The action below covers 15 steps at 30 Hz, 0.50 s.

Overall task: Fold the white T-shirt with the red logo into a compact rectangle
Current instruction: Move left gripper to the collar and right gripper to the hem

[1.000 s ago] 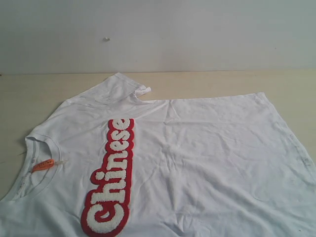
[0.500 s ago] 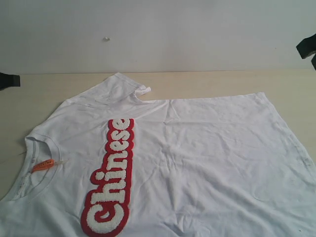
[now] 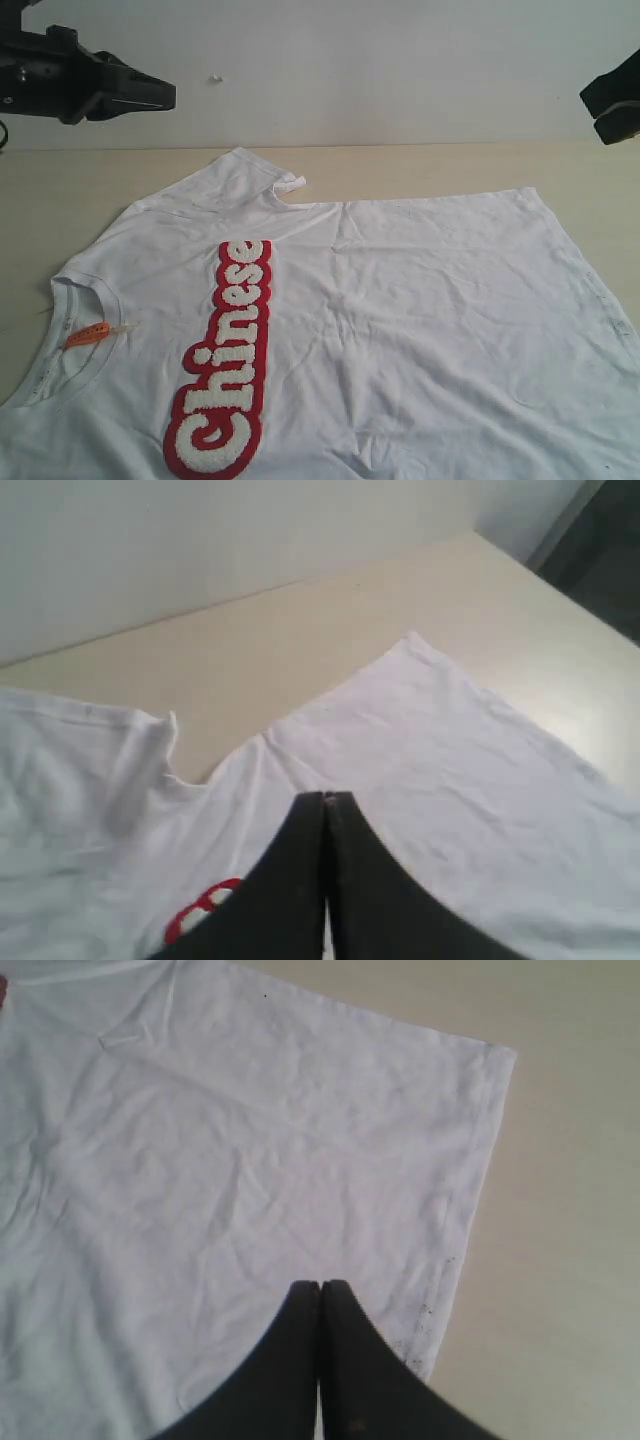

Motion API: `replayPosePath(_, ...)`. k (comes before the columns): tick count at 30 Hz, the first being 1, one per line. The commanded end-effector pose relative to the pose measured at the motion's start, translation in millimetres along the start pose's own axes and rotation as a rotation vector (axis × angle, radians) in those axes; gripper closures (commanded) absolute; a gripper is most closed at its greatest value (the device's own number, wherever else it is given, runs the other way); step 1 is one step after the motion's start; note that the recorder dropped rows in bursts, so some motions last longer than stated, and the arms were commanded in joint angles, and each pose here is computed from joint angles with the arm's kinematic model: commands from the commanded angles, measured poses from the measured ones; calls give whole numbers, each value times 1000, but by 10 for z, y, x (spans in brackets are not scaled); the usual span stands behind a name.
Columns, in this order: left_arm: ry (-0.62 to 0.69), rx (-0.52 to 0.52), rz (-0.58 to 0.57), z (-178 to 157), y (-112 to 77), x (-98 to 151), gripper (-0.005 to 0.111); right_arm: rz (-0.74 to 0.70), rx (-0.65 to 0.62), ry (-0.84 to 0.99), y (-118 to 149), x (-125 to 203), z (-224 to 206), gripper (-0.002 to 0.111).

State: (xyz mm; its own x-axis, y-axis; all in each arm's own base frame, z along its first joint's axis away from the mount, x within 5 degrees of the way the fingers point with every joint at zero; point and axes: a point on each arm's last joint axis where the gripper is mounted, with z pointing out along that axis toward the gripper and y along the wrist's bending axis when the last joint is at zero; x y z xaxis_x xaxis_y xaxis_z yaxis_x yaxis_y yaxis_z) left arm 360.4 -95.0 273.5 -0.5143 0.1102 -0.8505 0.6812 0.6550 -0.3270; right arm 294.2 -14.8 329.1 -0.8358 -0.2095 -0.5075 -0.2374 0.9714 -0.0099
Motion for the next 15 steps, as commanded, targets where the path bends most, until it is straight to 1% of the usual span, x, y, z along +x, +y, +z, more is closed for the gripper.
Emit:
replayPosePath(1, -11, -442, 188, 147, -26, 33, 107, -8, 0, -9, -13, -17, -19, 108)
replayPosePath(2, 20, -608, 306, 179, -33, 72, 107, -8, 3, -16, -15, -23, -19, 108)
replayPosePath(3, 75, -745, 448, 223, -60, 111, 107, -8, 6, -23, -18, -29, -19, 108)
replayPosePath(4, 139, -855, 552, 245, -67, 140, 107, -8, 11, -33, -22, -39, -19, 108)
replayPosePath(5, 245, -918, 653, 304, -94, 173, 107, -9, 17, -43, -28, -48, -20, 108)
replayPosePath(6, 348, -941, 720, 363, -114, 196, 107, -9, 21, -53, -32, -57, -20, 108)
replayPosePath(7, 501, -963, 771, 402, -84, 216, 107, -9, 24, -60, -35, -63, -21, 108)
replayPosePath(8, 659, -963, 788, 428, -38, 225, 107, -9, 24, -60, -35, -63, -21, 108)
replayPosePath(9, 792, -925, 778, 466, -11, 260, 107, -9, 22, -55, -33, -59, -21, 108)
replayPosePath(10, 897, -876, 736, 478, 5, 258, 107, -12, 21, -41, -31, -46, -20, 108)
replayPosePath(12, 1056, -687, 668, 484, -31, 274, 107, -33, 34, 6, -44, -3, -19, 108)
replayPosePath(14, 1166, -385, 649, 485, -178, 355, 107, -66, 61, 77, -71, 60, -23, 104)
replayPosePath(15, 1205, -256, 659, 481, -249, 404, 107, -88, 86, 121, -95, 98, -29, 102)
